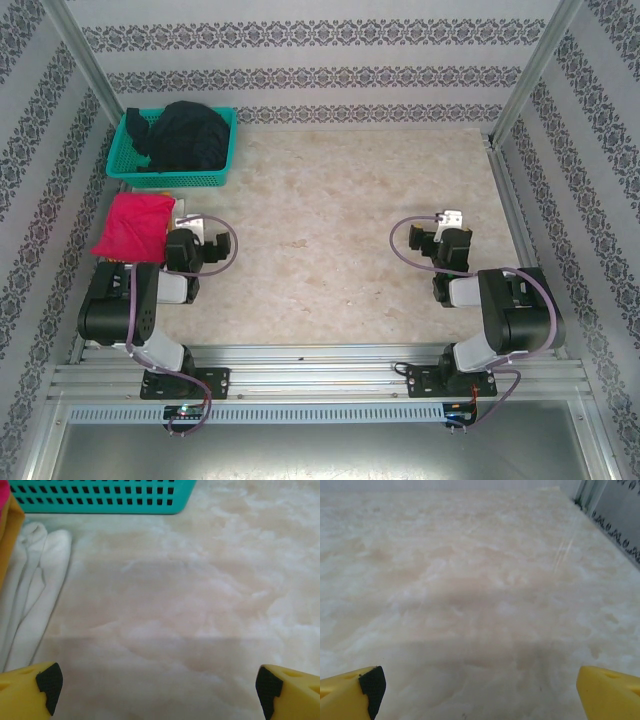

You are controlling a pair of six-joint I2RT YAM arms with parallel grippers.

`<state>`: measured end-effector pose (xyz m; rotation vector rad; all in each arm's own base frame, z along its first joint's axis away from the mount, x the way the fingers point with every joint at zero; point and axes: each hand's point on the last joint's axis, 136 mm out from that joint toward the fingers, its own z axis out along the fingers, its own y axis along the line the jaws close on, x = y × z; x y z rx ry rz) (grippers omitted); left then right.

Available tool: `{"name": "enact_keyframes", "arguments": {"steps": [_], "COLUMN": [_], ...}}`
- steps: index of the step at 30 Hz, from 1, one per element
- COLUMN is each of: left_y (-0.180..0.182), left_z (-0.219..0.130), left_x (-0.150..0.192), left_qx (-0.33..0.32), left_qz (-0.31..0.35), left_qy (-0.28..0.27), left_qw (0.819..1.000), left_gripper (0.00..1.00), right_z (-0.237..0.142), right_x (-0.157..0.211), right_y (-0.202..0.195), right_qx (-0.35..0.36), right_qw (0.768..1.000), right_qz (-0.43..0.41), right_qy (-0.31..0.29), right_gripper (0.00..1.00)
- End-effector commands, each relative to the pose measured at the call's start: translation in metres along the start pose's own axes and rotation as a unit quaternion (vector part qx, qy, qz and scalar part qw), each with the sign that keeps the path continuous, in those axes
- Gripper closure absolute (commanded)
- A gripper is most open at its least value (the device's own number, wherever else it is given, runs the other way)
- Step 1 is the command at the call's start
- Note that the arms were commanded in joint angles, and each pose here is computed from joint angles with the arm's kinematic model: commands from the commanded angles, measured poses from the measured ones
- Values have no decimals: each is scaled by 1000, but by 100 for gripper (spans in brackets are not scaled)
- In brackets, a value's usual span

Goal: Fold and stack the t-shirts

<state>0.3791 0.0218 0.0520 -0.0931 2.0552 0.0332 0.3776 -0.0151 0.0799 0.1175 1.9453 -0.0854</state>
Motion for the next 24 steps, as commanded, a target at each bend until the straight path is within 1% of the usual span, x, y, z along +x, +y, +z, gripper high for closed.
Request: {"name": "enact_keyframes", "arguments": {"steps": [1,10,15,24], "left_y": [-1,-2,-18,-18], "left_z": [-2,-1,3,2], "left_x": [-41,-41,-40,-40], "left_qx": [-11,-14,30,30], "left_qz": [-2,1,22,22], "left_qy": [-75,-77,-61,-62], "left_qw": [997,997,997,997], "left_gripper": [0,0,0,0], "right_z": [1,2,2,2], "right_x": [-20,-20,-21,-19], "right_y": [-3,-3,-3,-3], "right_qx": [14,14,14,14], "right_qw": [999,999,999,999], "right_qz": [12,12,12,11], "right_qy": [-30,-32,-33,-30], "right_gripper": [2,2,2,2]}}
